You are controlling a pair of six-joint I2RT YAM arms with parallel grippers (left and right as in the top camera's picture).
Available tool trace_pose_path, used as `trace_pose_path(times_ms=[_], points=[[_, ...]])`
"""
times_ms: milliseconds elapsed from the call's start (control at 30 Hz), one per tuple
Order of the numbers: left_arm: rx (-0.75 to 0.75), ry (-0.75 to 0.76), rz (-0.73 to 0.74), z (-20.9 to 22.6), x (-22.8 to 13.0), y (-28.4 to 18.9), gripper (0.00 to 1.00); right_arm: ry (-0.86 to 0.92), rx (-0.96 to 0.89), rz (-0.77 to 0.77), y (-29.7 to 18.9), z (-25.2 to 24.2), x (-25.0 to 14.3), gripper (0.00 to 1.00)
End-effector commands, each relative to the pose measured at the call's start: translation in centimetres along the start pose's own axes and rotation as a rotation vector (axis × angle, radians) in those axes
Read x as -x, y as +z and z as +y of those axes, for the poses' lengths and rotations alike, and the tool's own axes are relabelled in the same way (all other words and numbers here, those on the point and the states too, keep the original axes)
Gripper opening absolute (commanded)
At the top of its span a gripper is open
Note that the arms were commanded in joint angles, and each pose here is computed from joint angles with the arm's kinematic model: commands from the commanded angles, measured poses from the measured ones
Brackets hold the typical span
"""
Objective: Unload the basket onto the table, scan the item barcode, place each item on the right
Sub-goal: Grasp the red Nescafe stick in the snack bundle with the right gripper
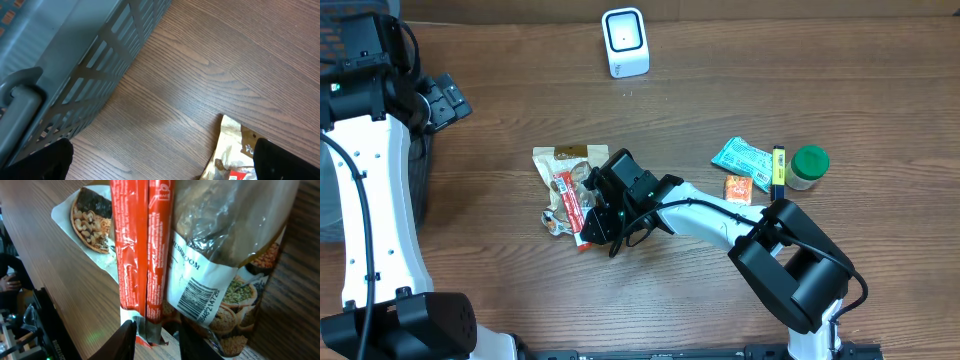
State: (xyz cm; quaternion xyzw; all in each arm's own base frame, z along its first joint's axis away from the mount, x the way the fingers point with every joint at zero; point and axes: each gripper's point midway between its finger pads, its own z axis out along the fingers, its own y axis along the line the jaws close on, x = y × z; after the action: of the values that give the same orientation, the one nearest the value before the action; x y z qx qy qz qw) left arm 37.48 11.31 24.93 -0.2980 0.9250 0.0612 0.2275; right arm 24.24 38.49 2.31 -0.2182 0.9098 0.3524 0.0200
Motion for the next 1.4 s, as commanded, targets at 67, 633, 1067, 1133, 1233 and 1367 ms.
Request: trace_pose_path(times_ms=[67, 633, 1067, 1133, 1233, 1367], points=[[-0.008, 0.007, -0.038, 0.0, 0.6, -1.2, 1.00, 0.047, -0.005, 0.008, 0.5, -0.5, -0.3, 0.30], [-0.008, 0.007, -0.037, 0.0, 0.6, -1.2, 1.00, 0.018, -0.023, 0.000, 1.1, 0.0, -0.5, 0.29], [-0.008, 0.007, -0.038, 0.0, 0.6, -1.2, 1.00, 0.015, -0.076, -0.028, 1.1, -0.8, 0.0, 0.04], [-0.008, 0.007, -0.037, 0.0, 0.6, -1.2, 1.00, 0.015, -0.053, -0.020, 0.9, -0.3, 0.0, 0.04], [-0.008, 0.007, -0.038, 0.0, 0.6, -1.2, 1.00, 0.007, -0.073, -0.035, -0.8, 0.5, 0.5, 0.04], [-0.008, 0.007, -0.037, 0.0, 0.6, -1.2, 1.00, -0.069, -0.118, -0.078, -3.2, 1.2, 1.0, 0.04]])
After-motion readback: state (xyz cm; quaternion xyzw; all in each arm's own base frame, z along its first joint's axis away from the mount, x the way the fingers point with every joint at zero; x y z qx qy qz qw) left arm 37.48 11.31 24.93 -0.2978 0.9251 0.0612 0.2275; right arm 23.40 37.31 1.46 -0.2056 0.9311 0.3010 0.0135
